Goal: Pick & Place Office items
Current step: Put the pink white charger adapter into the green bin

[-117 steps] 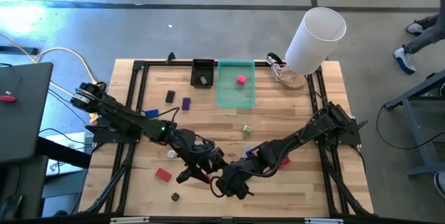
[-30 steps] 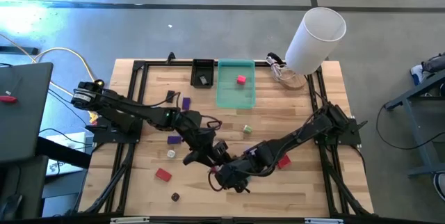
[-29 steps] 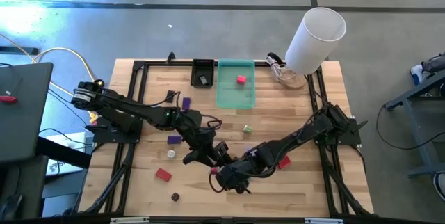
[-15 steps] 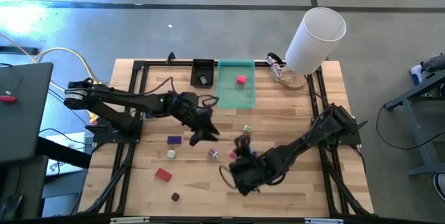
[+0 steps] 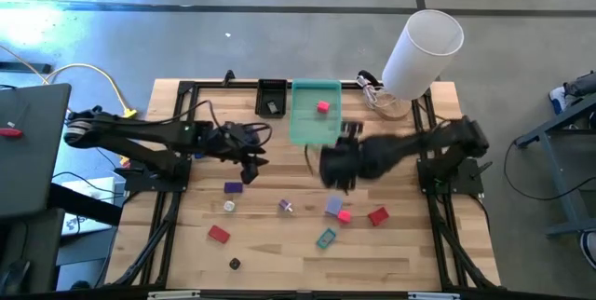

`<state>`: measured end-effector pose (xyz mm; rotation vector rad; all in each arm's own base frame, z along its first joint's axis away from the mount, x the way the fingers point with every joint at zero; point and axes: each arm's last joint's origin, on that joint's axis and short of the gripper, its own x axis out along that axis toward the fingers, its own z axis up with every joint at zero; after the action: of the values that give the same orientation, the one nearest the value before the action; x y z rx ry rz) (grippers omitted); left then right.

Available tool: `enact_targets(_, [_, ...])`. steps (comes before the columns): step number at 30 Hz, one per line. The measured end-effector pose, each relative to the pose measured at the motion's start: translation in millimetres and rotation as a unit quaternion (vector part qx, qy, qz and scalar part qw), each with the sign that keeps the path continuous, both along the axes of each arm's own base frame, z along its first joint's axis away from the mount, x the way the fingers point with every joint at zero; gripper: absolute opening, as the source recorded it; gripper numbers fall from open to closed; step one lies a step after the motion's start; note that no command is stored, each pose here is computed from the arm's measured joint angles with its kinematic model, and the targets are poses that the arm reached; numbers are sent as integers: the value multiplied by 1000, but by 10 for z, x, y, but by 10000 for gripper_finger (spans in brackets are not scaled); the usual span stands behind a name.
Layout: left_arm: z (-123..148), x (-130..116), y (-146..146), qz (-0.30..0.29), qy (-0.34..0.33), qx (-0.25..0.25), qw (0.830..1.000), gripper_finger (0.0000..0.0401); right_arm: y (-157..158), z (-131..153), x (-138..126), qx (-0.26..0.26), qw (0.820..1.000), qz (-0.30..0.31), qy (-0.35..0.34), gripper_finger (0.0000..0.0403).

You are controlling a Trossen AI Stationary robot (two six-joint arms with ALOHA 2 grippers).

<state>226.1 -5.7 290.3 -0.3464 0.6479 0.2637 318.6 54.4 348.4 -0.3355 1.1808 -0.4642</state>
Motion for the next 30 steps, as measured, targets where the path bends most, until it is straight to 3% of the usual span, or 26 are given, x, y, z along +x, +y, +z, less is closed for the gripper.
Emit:
enact_targets(4, [1, -128, -43, 40, 19, 11, 999, 161, -458, 8, -52, 52, 997, -21, -56, 115])
enact_targets(8, [-1, -134, -120, 36, 17, 12, 999, 161, -864, -248, -52, 107, 987, -3, -123, 115])
enact_targets(16, [-38, -74, -111, 48, 19, 22, 998, 161, -1510, -963, 46, 111, 975, -19, -191, 115])
enact_targets(22, [-39, -17, -52, 64, 6, 18, 998, 161, -1815, -1383, 112, 161, 971, -44, -172, 115])
enact_targets(30, [-93, 58, -21, 70, 13, 18, 997, 161, -1946, -1746, 169, 171, 975, -62, -125, 115])
